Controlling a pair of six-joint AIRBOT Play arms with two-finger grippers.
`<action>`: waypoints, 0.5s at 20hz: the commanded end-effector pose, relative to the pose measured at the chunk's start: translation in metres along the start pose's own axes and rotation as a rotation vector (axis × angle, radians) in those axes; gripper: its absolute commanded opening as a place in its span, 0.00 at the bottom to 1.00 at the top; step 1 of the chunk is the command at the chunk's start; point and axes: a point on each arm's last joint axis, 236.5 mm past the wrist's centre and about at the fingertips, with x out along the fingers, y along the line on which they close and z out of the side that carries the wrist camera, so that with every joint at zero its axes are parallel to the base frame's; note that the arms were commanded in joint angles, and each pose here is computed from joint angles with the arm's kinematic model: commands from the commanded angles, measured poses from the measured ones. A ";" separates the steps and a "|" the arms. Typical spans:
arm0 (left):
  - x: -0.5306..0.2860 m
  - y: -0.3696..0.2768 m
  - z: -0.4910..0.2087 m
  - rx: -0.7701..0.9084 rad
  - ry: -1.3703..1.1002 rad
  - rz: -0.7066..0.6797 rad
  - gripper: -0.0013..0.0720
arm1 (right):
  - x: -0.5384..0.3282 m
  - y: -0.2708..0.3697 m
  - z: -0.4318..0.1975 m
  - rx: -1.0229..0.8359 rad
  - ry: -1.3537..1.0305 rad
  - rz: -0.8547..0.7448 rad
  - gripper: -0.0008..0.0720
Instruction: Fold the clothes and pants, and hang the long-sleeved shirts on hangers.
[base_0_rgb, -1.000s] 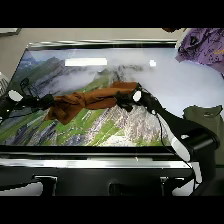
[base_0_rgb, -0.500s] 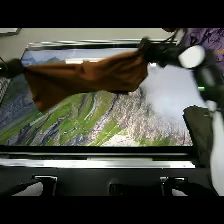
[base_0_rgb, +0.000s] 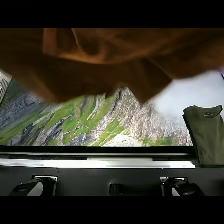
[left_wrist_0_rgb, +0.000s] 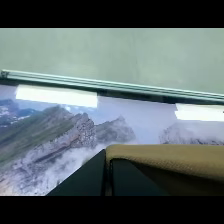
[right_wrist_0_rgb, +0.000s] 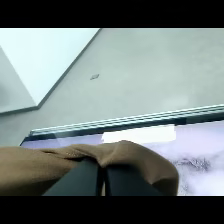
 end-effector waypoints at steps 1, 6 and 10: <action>-0.032 -0.003 -0.013 -0.001 0.034 0.010 0.04 | -0.017 -0.013 -0.015 0.054 0.061 -0.066 0.04; 0.064 0.010 -0.100 -0.034 0.357 -0.021 0.04 | 0.077 -0.068 -0.146 0.154 0.585 -0.245 0.05; 0.168 0.024 -0.230 -0.113 0.692 -0.065 0.04 | 0.163 -0.113 -0.265 0.203 0.921 -0.320 0.05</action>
